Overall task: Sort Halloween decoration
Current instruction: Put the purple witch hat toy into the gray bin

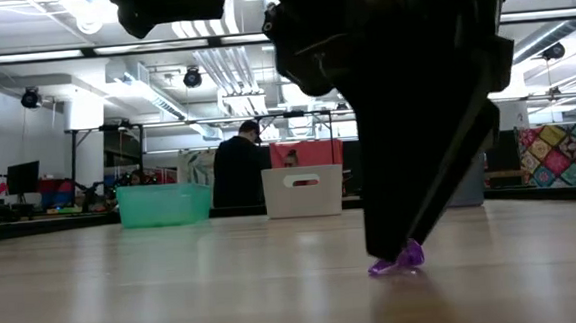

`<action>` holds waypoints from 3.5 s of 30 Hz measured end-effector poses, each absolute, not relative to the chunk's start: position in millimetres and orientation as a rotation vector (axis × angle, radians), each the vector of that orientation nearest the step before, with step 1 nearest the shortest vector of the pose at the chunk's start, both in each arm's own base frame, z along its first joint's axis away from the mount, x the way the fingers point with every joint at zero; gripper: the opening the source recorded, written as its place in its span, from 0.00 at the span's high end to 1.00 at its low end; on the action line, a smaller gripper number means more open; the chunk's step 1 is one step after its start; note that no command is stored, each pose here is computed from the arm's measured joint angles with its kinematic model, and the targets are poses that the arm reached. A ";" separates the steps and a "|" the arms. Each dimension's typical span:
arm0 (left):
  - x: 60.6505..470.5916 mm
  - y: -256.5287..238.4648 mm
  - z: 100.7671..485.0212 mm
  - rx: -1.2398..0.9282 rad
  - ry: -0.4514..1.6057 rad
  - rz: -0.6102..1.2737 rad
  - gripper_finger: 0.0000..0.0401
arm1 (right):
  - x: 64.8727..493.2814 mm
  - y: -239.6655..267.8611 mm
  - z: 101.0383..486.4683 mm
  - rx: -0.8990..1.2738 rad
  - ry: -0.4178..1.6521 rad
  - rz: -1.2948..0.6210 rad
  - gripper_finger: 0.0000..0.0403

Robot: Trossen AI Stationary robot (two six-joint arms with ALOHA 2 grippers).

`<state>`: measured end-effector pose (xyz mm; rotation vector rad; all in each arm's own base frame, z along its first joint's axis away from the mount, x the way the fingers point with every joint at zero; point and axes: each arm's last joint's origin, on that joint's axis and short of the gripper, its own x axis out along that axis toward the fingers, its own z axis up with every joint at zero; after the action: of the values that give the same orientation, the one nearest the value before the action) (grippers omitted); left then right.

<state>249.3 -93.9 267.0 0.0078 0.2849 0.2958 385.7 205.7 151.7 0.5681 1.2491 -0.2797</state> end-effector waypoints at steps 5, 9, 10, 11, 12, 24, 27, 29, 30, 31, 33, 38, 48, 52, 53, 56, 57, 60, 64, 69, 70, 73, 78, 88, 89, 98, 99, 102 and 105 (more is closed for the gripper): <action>252.5 -95.3 262.3 0.009 0.298 0.298 0.79 | 389.4 207.0 149.1 0.568 1.228 -0.255 0.71; 255.2 -96.5 259.4 0.007 0.300 0.298 0.79 | 389.5 206.7 149.1 0.565 1.222 -0.261 0.78; 255.9 -96.9 258.9 0.007 0.298 0.298 0.79 | 389.7 206.7 149.2 0.565 1.220 -0.260 0.81; 256.5 -97.1 258.0 0.007 0.299 0.298 0.79 | 389.7 206.7 149.2 0.565 1.220 -0.260 0.84; 257.1 -97.4 257.5 0.007 0.299 0.298 0.79 | 389.7 206.7 149.2 0.565 1.220 -0.260 0.86; 258.9 -98.3 255.9 0.006 0.298 0.298 0.79 | 389.6 206.9 149.2 0.537 1.223 -0.238 0.98; 258.9 -98.3 255.9 0.006 0.297 0.298 0.79 | 389.3 205.9 151.5 0.526 1.223 -0.229 0.98; 259.0 -98.3 256.1 0.005 0.296 0.298 0.79 | 388.5 204.0 156.6 0.518 1.219 -0.223 0.98; 259.0 -98.4 256.4 0.003 0.293 0.297 0.79 | 388.1 202.8 161.0 0.515 1.210 -0.221 0.98; 259.1 -98.6 256.9 0.001 0.289 0.297 0.79 | 387.2 201.1 165.7 0.508 1.201 -0.225 0.98; 259.2 -98.6 257.1 -0.001 0.286 0.296 0.79 | 385.2 196.2 173.5 0.486 1.196 -0.236 0.98; 259.4 -99.1 259.7 -0.006 0.265 0.292 0.79 | 378.6 174.2 197.5 0.400 1.180 -0.303 0.98; 258.4 -98.7 264.1 0.009 0.244 0.286 0.79 | 366.4 79.2 270.5 0.256 1.074 -0.444 0.98; 258.2 -98.9 264.0 0.011 0.246 0.284 0.79 | 360.2 29.7 289.1 0.245 1.064 -0.509 0.98; 258.2 -98.9 263.9 0.011 0.246 0.285 0.79 | 358.2 16.6 292.0 0.245 1.067 -0.529 0.98; 258.2 -98.8 264.0 0.011 0.246 0.285 0.79 | 351.5 -22.5 297.2 0.239 1.091 -0.590 0.98; 258.1 -98.8 264.0 0.011 0.246 0.285 0.79 | 348.7 -36.2 297.3 0.239 1.107 -0.616 0.98; 258.1 -98.7 264.1 0.011 0.246 0.285 0.79 | 338.7 -75.9 294.4 0.236 1.173 -0.688 0.98; 258.1 -98.7 264.1 0.011 0.246 0.285 0.79 | 322.9 -123.5 286.8 0.166 1.252 -0.810 0.98; 258.0 -98.6 263.8 0.013 0.249 0.286 0.79 | 297.1 -170.8 268.7 0.112 1.357 -0.858 0.98; 257.9 -98.6 263.5 0.015 0.252 0.286 0.79 | 292.0 -178.9 263.6 0.106 1.372 -0.860 0.98; 257.8 -97.9 263.5 0.023 0.251 0.305 0.79 | 277.7 -199.0 245.0 0.086 1.400 -0.858 0.98; 257.2 -95.8 264.1 0.051 0.241 0.380 0.79 | 262.1 -215.9 210.8 -0.006 1.431 -0.790 0.98; 257.1 -95.6 264.2 0.052 0.239 0.387 0.79 | 255.2 -214.8 183.6 -0.060 1.420 -0.598 0.98; 257.1 -95.5 264.2 0.052 0.239 0.388 0.79 | 254.9 -215.2 183.4 -0.051 1.415 -0.591 0.98; 257.1 -95.5 264.3 0.052 0.238 0.388 0.79 | 248.2 -225.9 183.1 0.127 1.317 -0.582 0.96; 257.1 -95.5 264.2 0.052 0.239 0.388 0.79 | 247.5 -227.0 183.1 0.139 1.310 -0.590 0.95; 257.1 -95.5 264.2 0.052 0.239 0.388 0.79 | 245.3 -229.9 183.2 0.164 1.300 -0.614 0.91; 257.1 -95.5 264.2 0.055 0.240 0.388 0.79 | 244.5 -230.9 183.2 0.181 1.293 -0.622 0.88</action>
<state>257.1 -95.5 264.2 0.0554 0.2395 0.3876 244.5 -230.9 183.2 0.1809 1.2931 -0.6223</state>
